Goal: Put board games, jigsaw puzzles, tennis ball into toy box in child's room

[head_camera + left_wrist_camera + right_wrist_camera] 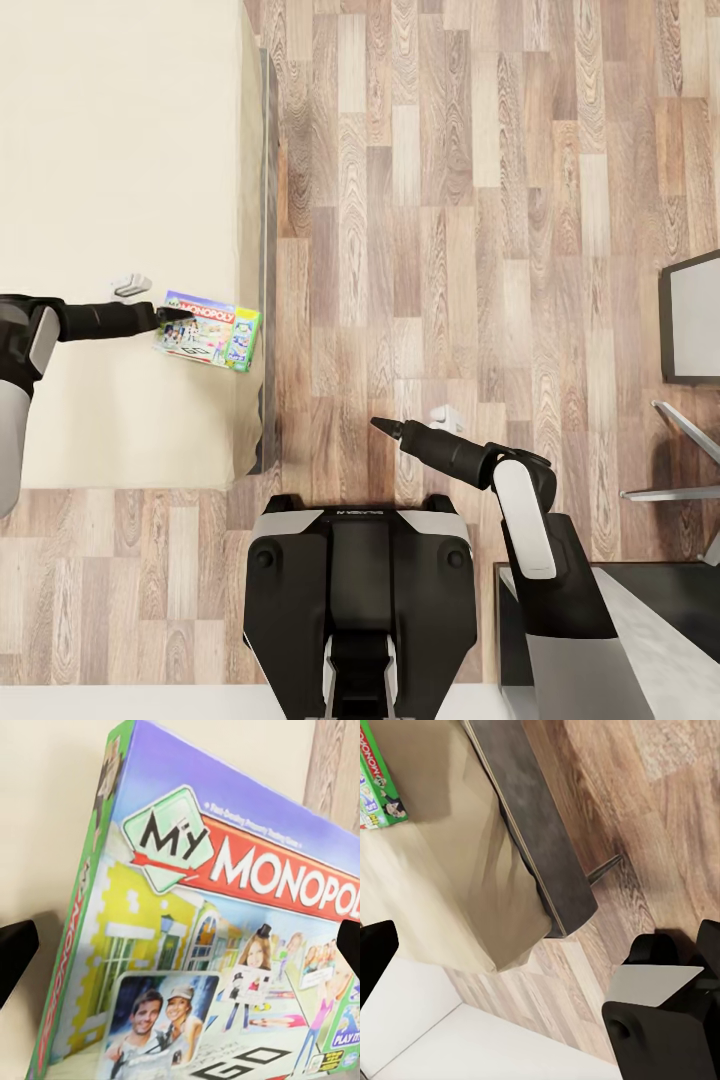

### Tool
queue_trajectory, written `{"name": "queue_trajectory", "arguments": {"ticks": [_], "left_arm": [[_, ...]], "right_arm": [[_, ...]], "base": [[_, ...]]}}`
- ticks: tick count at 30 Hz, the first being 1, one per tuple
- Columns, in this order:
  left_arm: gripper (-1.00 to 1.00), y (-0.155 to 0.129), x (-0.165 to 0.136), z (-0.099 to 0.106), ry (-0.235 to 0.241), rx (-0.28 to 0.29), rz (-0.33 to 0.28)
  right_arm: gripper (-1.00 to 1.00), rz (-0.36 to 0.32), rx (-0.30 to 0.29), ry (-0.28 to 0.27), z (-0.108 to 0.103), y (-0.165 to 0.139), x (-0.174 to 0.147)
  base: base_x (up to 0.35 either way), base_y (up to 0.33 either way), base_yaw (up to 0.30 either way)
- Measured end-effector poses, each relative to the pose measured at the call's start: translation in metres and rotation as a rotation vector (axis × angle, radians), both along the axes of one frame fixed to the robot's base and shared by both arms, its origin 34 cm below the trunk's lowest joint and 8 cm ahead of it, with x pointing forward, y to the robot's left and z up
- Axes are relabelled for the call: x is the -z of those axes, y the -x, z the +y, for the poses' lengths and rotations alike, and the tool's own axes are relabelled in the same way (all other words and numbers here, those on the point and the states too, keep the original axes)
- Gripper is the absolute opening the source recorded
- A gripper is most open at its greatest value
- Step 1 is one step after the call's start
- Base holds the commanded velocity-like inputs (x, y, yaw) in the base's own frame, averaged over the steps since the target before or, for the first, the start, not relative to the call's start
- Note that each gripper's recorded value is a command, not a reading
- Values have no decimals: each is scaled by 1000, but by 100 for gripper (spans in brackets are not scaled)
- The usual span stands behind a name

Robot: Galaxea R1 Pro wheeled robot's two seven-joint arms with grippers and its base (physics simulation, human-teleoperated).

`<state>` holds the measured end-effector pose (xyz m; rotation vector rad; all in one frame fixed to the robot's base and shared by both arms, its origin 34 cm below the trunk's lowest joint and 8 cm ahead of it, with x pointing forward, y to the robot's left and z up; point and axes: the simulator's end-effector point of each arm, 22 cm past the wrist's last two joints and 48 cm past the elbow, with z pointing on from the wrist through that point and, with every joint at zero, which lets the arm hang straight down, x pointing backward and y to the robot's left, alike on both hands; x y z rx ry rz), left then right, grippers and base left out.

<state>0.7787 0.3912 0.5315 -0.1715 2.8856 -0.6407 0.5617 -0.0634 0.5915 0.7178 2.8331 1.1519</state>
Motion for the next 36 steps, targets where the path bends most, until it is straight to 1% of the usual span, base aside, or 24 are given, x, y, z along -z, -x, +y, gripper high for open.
{"name": "queue_trajectory", "arguments": {"ticks": [8, 12, 19, 21, 24, 27, 30, 33, 36], "left_arm": [[100, -6, -5, 7, -16, 3, -15], [100, -21, -16, 9, -30, 17, -57], [100, -38, -32, 13, -44, 29, -103], [100, -39, -35, 17, -48, 26, -101], [100, -40, -45, 25, -55, 5, -78], [100, -43, -56, 26, -53, -15, -50], [100, -47, -65, 27, -50, -23, -42], [100, -52, -82, 27, -29, -27, -42], [100, -58, -103, 30, -4, -20, -62]], "right_arm": [[100, -1, 0, 0, 0, 0, 0], [100, 0, 0, 0, 0, 0, 0], [100, -1, 0, 2, -1, 0, 0], [100, -1, 0, 2, -1, 0, 0], [100, -1, 0, 2, -1, 0, 0], [100, -1, 0, 1, -1, 0, 0], [100, -2, 0, 2, -1, 0, 0], [100, -6, 2, 6, -2, -1, 1], [100, -9, 4, 8, -3, -2, 1]], "base": [[0, 0, 0], [0, 0, 0], [0, 0, 0], [0, 0, 0], [0, 0, 0], [0, 0, 0], [0, 0, 0], [0, 0, 0], [0, 0, 0]]}}
